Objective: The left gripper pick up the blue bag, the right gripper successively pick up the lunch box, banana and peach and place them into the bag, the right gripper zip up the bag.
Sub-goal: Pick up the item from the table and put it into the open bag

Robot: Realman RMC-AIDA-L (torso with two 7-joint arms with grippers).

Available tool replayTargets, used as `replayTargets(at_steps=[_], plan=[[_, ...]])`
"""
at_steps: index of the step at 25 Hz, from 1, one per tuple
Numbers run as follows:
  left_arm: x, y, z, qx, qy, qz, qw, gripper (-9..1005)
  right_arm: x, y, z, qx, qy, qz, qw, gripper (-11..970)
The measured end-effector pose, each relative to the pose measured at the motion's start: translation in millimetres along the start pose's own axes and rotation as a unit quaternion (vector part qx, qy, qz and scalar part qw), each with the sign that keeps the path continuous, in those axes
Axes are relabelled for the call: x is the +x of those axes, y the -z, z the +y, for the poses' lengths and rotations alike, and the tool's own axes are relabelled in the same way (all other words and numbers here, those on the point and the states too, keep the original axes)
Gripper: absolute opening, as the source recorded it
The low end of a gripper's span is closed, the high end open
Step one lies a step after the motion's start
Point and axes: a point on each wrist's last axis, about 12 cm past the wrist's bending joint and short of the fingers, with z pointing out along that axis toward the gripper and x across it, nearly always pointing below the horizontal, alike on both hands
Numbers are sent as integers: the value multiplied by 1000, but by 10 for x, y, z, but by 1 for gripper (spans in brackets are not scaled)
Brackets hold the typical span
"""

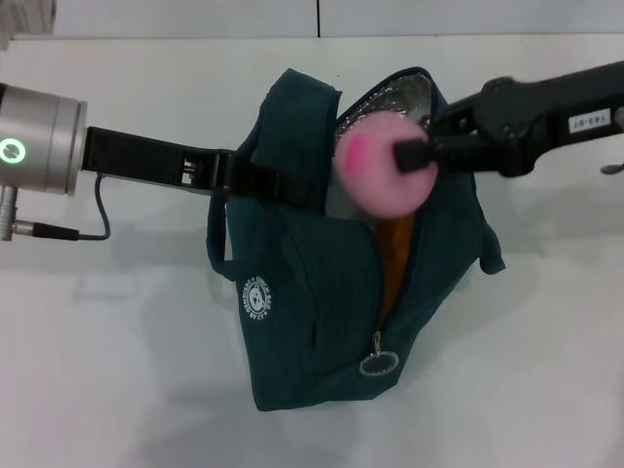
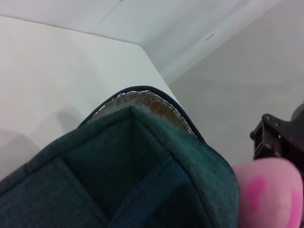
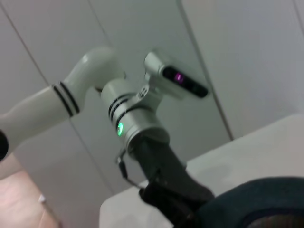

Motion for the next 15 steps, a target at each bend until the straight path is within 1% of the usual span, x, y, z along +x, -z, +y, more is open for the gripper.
replayTargets(at_steps=[2,7,13,15], plan=[[1,-1,0,0,0,0,1000,30,3,-47,9,-7,2,14,1000,83],[8,1,3,0,0,0,1000,30,2,-105,17,-12,0,32,999,258],[31,9,14,-1,2,-1,1000,31,-32,-76,13,-8,5,27,1000,493],[35,9,15,-1,3,-1,1000,31,-41,-56,8,-5,7,28,1000,538]])
